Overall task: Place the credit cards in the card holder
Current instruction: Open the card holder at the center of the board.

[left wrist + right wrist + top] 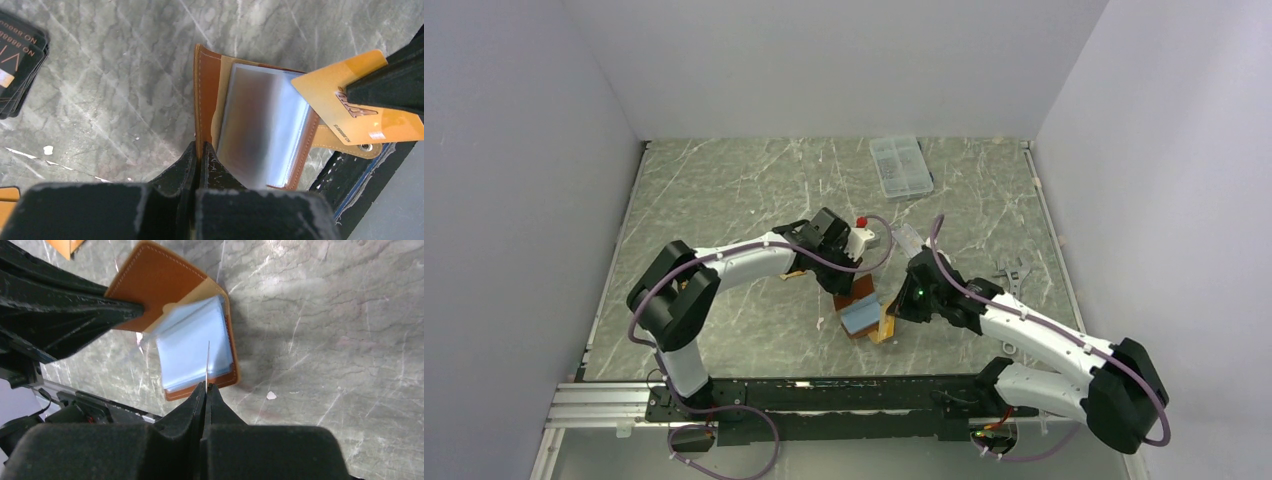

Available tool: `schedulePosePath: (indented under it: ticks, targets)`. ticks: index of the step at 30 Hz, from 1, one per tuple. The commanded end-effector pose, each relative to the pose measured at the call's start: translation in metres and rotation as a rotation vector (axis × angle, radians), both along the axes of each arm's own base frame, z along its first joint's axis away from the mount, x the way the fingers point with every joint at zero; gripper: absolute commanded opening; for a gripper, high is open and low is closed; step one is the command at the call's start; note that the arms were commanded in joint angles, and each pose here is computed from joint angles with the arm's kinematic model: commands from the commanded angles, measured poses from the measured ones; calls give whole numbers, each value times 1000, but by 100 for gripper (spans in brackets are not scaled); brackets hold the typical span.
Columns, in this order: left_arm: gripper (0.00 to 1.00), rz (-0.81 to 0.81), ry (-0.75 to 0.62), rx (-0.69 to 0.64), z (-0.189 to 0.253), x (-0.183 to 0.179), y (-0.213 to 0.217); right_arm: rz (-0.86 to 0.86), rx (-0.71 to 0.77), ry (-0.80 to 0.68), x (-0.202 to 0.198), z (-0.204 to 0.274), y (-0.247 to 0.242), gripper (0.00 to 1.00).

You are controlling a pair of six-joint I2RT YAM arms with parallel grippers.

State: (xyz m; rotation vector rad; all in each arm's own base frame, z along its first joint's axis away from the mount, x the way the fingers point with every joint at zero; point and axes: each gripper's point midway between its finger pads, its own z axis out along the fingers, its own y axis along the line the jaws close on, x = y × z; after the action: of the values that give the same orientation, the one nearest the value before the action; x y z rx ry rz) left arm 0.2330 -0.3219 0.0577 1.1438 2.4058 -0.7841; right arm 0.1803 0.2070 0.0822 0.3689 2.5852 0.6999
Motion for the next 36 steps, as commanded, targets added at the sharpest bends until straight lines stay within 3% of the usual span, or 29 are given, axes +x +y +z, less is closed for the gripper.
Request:
schedulePosePath:
  ticks: [1,14,23,31,36]
  targets:
    - [0,29,37,1,-3,3,2,54,53,-14,2,9,16,0]
    - [2,21,18,-46,9,-1,0,158,90,-23,8,5,43,0]
    - [32,-52,27,-122,25,-15,-8,233,114,-55,20,6,69,0]
    - [39,-51,85,-242,40,-17,-4,228,135,-83,29,3,76,0]
    - [50,-33,129,-295,48,-10,1,234,140,-81,30,1,80,0]
